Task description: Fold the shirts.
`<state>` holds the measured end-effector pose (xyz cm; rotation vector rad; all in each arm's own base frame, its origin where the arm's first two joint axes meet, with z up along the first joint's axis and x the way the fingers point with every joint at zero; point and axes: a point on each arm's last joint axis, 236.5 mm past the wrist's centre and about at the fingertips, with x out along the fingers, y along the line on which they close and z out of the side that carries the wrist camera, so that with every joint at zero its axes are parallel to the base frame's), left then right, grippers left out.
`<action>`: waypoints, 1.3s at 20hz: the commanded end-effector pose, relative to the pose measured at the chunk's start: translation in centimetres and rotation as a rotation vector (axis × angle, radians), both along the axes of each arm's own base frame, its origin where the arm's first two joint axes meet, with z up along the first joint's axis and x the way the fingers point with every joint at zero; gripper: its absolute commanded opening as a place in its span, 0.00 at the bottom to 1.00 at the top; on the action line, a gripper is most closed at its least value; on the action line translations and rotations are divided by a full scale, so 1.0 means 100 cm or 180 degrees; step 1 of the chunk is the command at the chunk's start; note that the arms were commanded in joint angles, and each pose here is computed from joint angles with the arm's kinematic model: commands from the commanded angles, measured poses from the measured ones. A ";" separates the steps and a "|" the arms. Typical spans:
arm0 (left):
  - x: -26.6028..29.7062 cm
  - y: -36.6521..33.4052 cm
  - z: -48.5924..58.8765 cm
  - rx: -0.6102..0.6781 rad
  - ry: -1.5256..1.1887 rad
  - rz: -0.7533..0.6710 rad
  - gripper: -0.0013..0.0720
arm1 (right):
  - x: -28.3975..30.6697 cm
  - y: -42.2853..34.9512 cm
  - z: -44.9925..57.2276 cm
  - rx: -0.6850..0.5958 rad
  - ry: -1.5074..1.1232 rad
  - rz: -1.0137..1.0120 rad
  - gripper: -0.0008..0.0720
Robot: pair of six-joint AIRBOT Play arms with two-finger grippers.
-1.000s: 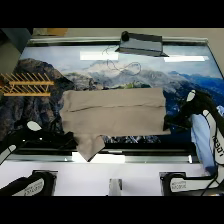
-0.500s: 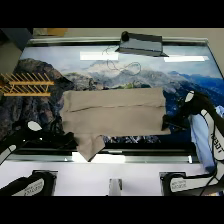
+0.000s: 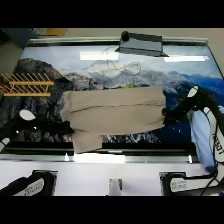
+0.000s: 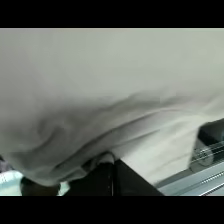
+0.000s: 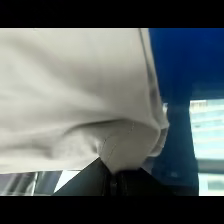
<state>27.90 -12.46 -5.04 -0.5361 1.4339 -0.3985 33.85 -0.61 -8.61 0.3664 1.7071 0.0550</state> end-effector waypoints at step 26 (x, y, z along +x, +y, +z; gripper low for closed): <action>0.189 0.007 0.120 0.0097 -0.0698 0.0104 0.83 | 0.175 -0.040 0.007 -0.0080 -0.1383 -0.1063 0.97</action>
